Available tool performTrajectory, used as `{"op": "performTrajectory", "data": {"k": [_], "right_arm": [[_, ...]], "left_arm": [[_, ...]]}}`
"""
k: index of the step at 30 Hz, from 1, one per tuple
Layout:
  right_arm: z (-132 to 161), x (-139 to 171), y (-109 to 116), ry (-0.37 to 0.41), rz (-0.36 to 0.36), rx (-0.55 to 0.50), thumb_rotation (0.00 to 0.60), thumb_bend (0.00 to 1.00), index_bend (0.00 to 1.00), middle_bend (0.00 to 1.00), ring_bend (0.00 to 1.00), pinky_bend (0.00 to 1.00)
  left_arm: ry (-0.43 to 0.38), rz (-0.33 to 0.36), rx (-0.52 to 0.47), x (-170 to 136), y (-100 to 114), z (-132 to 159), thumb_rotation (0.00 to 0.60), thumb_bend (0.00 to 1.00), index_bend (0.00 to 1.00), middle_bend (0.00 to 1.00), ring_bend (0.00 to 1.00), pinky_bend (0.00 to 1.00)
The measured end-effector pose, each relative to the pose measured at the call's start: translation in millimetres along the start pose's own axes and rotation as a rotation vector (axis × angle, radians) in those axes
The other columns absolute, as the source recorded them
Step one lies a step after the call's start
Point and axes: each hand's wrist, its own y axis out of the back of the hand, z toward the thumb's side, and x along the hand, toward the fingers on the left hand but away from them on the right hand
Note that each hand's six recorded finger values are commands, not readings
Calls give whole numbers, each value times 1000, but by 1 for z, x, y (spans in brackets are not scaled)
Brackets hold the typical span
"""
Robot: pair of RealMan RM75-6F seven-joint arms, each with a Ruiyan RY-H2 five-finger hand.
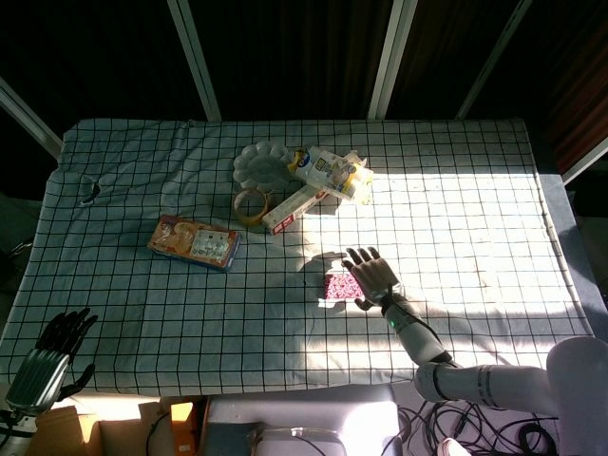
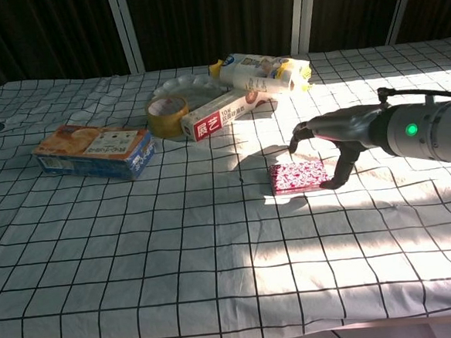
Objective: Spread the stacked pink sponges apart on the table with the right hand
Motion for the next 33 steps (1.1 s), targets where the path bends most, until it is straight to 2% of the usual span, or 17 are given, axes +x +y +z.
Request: {"op": "performTrajectory", "data": {"k": [17, 33], "right_arm": [[11, -7, -6, 8, -8, 4, 600, 236, 271, 0, 0, 1], [14, -9, -6, 7, -20, 4, 600, 236, 303, 0, 0, 8]], "left_arm": [[18, -9, -3, -1, 1, -5, 600, 374, 0, 0, 0, 10], [28, -12, -6, -2, 1, -8, 600, 374, 0, 0, 0, 9]]}}
